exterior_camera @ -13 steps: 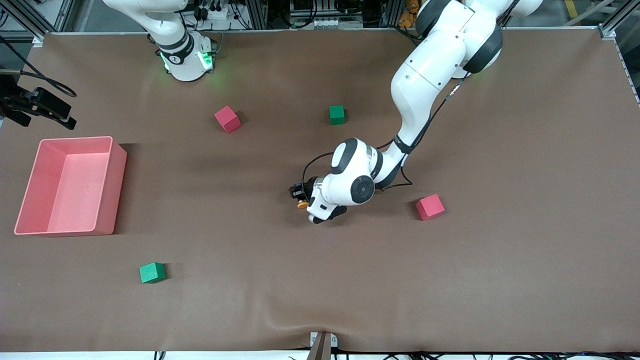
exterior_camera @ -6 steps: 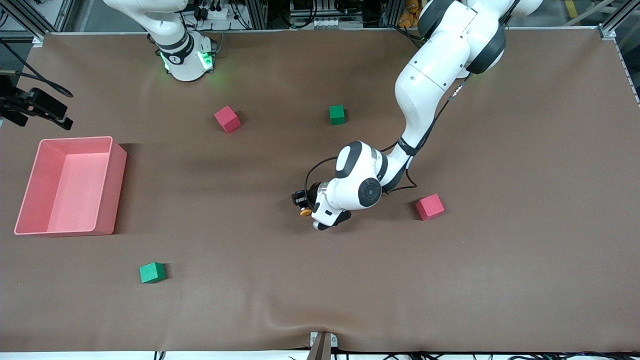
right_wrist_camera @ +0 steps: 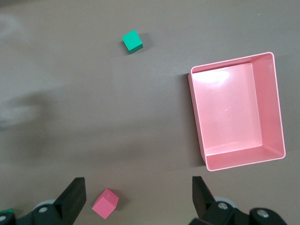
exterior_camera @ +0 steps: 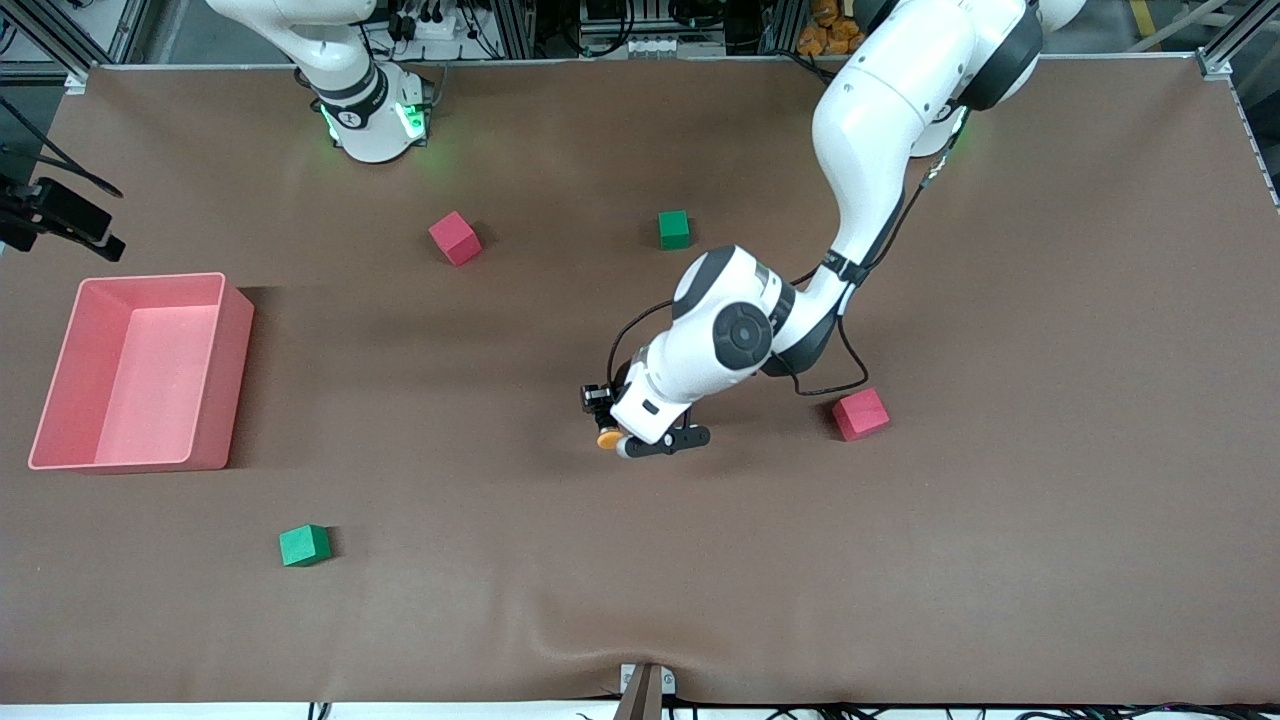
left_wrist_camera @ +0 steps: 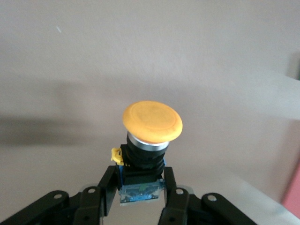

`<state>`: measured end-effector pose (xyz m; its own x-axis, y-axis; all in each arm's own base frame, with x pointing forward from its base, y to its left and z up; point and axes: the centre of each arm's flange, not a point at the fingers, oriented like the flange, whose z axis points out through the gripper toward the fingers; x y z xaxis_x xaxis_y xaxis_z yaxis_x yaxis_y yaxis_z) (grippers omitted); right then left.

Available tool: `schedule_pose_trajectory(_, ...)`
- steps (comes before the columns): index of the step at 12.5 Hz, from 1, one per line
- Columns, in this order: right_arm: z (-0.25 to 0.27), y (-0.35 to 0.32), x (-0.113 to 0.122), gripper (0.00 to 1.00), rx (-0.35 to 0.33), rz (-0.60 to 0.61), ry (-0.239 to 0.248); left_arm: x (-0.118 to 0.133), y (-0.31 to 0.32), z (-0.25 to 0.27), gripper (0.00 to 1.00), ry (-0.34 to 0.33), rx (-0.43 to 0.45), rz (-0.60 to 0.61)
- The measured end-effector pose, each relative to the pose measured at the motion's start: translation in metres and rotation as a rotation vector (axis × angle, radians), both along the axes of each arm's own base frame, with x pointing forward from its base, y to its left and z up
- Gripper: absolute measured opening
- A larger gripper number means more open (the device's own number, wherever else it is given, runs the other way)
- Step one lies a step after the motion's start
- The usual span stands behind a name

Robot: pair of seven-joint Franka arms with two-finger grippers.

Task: Place and upright button with both arms
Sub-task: 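Lift the button and rotate it cap-up with the left gripper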

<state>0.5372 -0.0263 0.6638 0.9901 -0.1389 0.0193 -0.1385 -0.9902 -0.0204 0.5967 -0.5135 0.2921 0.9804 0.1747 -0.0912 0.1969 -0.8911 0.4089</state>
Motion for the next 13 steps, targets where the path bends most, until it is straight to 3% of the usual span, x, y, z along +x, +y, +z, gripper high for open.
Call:
schedule_pose_trajectory(4,0.000,0.008,0.000,1.00,0.000,0.015,0.000,-0.029,-0.029,0.001,0.45,-0.148,0.197,0.014)
schedule_pose_trajectory(9,0.000,0.010,0.001,1.00,0.000,0.019,-0.001,-0.078,-0.076,-0.025,0.45,-0.378,0.279,0.264)
schedule_pose_trajectory(13,0.000,0.011,0.001,1.00,0.001,0.020,-0.002,-0.117,-0.093,-0.076,0.45,-0.457,0.317,0.326)
